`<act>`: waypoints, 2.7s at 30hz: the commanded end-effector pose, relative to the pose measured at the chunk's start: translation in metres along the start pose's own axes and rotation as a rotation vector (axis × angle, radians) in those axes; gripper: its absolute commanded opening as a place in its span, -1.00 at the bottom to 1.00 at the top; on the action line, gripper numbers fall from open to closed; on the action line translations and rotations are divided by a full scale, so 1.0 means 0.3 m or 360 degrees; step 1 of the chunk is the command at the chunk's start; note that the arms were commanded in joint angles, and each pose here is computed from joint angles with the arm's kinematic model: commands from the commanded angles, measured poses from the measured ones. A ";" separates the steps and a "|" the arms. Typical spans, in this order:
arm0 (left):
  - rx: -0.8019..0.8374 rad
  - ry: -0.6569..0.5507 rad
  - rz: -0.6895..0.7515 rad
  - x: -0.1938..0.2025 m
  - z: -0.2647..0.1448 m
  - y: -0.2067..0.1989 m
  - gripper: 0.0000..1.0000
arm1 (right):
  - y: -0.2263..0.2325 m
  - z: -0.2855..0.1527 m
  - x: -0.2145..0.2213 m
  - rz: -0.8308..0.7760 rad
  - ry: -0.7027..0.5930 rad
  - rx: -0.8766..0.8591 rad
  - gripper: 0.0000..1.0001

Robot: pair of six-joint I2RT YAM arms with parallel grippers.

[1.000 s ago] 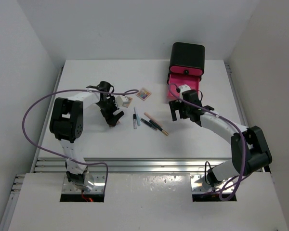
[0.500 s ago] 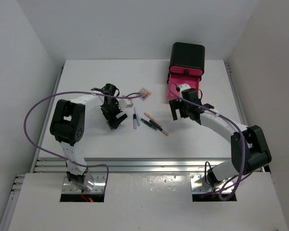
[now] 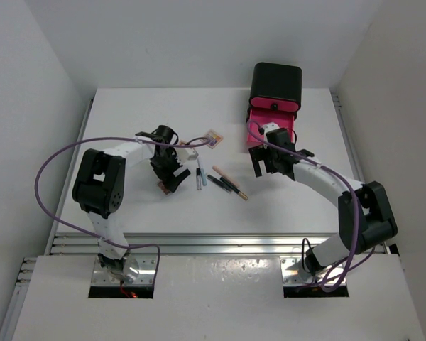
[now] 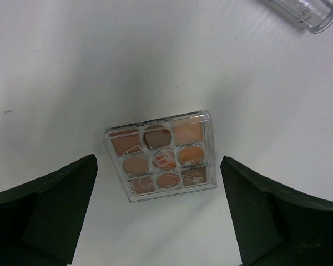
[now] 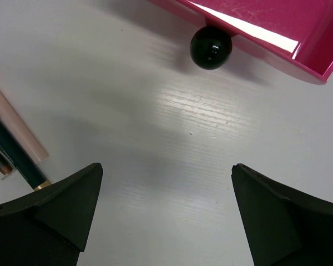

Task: Organize the makeup

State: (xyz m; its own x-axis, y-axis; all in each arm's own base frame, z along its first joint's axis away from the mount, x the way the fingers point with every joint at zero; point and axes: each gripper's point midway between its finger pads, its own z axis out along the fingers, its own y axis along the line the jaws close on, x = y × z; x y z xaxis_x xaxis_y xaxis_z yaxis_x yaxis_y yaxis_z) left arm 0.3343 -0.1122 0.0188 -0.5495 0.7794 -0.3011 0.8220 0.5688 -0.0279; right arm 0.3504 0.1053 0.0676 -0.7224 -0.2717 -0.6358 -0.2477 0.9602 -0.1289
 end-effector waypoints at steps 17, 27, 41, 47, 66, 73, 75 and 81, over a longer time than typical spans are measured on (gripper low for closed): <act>-0.0247 -0.0072 -0.0316 -0.057 -0.053 0.029 0.99 | -0.013 -0.019 -0.049 -0.0027 -0.0023 0.0030 1.00; -0.0222 -0.0058 -0.0348 -0.032 -0.017 0.011 0.99 | -0.020 -0.023 -0.036 -0.0025 -0.0011 0.0042 1.00; -0.0121 -0.0009 -0.0334 -0.022 0.014 -0.031 0.99 | -0.035 -0.035 -0.038 -0.0045 0.0012 0.0070 1.00; -0.0124 0.0045 -0.0360 0.012 0.031 -0.053 0.99 | -0.038 -0.042 -0.022 -0.0054 0.0047 0.0078 1.00; -0.0169 0.0156 -0.0291 0.145 0.091 -0.035 0.69 | -0.067 -0.042 -0.041 -0.0078 0.0033 0.0139 1.00; -0.0086 0.0081 -0.0124 0.126 0.086 -0.014 -0.08 | -0.073 -0.049 -0.062 -0.0086 0.0015 0.0145 1.00; -0.0093 0.0041 -0.0119 0.097 0.068 0.010 -0.21 | -0.070 -0.057 -0.078 -0.0081 -0.0005 0.0139 1.00; -0.0114 -0.0223 0.0010 -0.114 -0.042 0.083 -0.34 | -0.017 -0.089 -0.207 -0.0040 -0.0137 -0.0013 1.00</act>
State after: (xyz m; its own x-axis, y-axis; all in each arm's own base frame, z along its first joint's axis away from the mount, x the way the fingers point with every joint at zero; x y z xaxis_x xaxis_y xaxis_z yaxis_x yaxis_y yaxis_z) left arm 0.3433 -0.1040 0.0135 -0.5865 0.7398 -0.3298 0.7755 0.6304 0.0348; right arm 0.3560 0.0962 0.0906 -0.7283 -0.3222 -0.6048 -0.2535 0.9466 -0.1990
